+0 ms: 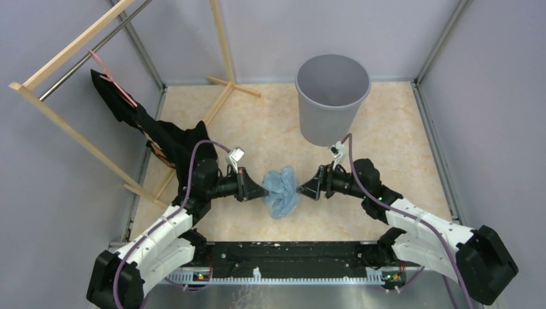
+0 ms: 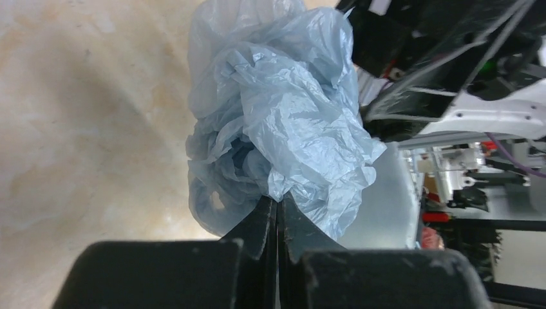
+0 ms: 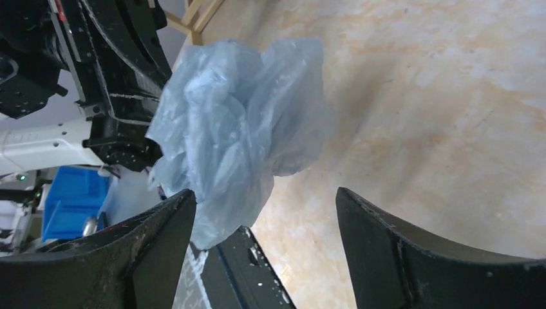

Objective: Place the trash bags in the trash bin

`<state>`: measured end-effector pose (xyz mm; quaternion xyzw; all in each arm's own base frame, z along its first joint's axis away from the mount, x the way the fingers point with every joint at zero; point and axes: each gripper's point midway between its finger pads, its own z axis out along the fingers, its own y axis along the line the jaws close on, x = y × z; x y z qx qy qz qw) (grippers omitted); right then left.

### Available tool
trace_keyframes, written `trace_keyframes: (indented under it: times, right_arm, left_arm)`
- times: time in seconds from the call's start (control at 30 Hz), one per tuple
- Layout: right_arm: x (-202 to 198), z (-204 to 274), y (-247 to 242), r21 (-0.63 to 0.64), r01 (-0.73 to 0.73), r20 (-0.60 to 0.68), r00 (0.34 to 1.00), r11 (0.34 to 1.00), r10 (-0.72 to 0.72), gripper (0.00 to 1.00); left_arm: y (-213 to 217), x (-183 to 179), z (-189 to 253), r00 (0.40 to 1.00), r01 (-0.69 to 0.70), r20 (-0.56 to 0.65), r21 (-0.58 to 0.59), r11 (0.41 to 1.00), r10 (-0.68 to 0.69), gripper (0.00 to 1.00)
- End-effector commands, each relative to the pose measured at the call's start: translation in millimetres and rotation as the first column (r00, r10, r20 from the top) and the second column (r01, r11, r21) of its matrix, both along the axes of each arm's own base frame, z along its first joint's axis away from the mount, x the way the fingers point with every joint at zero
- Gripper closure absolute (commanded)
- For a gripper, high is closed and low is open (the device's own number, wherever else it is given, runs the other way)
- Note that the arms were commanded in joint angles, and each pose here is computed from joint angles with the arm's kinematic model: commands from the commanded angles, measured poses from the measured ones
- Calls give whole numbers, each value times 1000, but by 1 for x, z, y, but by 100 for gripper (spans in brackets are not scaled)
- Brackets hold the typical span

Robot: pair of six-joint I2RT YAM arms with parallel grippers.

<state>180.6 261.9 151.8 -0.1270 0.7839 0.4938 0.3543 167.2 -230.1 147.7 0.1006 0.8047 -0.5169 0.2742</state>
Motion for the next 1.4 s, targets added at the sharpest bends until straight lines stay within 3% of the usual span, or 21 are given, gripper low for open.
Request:
trace_keyframes:
  times: [0.0, 0.1, 0.23, 0.3, 0.4, 0.43, 0.53, 0.6, 0.7, 0.87, 1.07, 1.37]
  right_arm:
    - [-6, 15, 25, 80, -95, 49, 995, 992, 91, 24]
    - [-10, 0, 28, 53, -84, 3, 996, 995, 84, 31]
    - [-16, 9, 25, 125, -77, 25, 997, 989, 75, 43]
    - [-15, 15, 21, 150, -50, 44, 998, 987, 44, 59]
    - [-9, 19, 10, 150, 20, 61, 998, 988, -30, 98]
    - [-4, 16, 4, 115, 66, 60, 995, 991, -73, 100]
    - [18, 2, -36, -61, 294, 83, 954, 954, -288, 100]
    - [27, 3, -74, -144, 454, 131, 890, 880, -437, 100]
    - [28, 5, -114, -204, 587, 183, 809, 783, -559, 100]
    - [24, 13, -135, -201, 643, 204, 765, 738, -611, 100]
    - [27, 15, -169, -275, 749, 233, 660, 603, -714, 100]
    - [32, 17, -159, -284, 739, 209, 670, 611, -712, 100]
  left_arm:
    - [-18, -8, 43, 997, 70, 52, -207, 976, -60, 100]
    - [-24, -10, 42, 996, 83, 44, -203, 976, -75, 100]
    - [-30, -11, 37, 996, 90, 33, -187, 978, -85, 100]
    - [-32, -12, 34, 995, 95, 23, -181, 979, -92, 100]
    - [-32, -9, 34, 996, 91, 31, -158, 983, -87, 100]
    - [-31, -6, 35, 997, 74, 41, -137, 988, -69, 100]
    - [-17, 9, 29, 998, -44, 50, -17, 999, 45, 100]
    - [-3, 17, 25, 990, -130, 69, 51, 990, 127, 100]
    - [5, 20, 28, 979, -177, 112, 60, 982, 169, 100]
    - [5, 17, 22, 982, -168, 98, 73, 983, 160, 100]
    - [12, 16, 12, 984, -172, 79, 146, 974, 162, 100]
    - [7, 1, 1, 996, -85, 15, 163, 983, 84, 100]
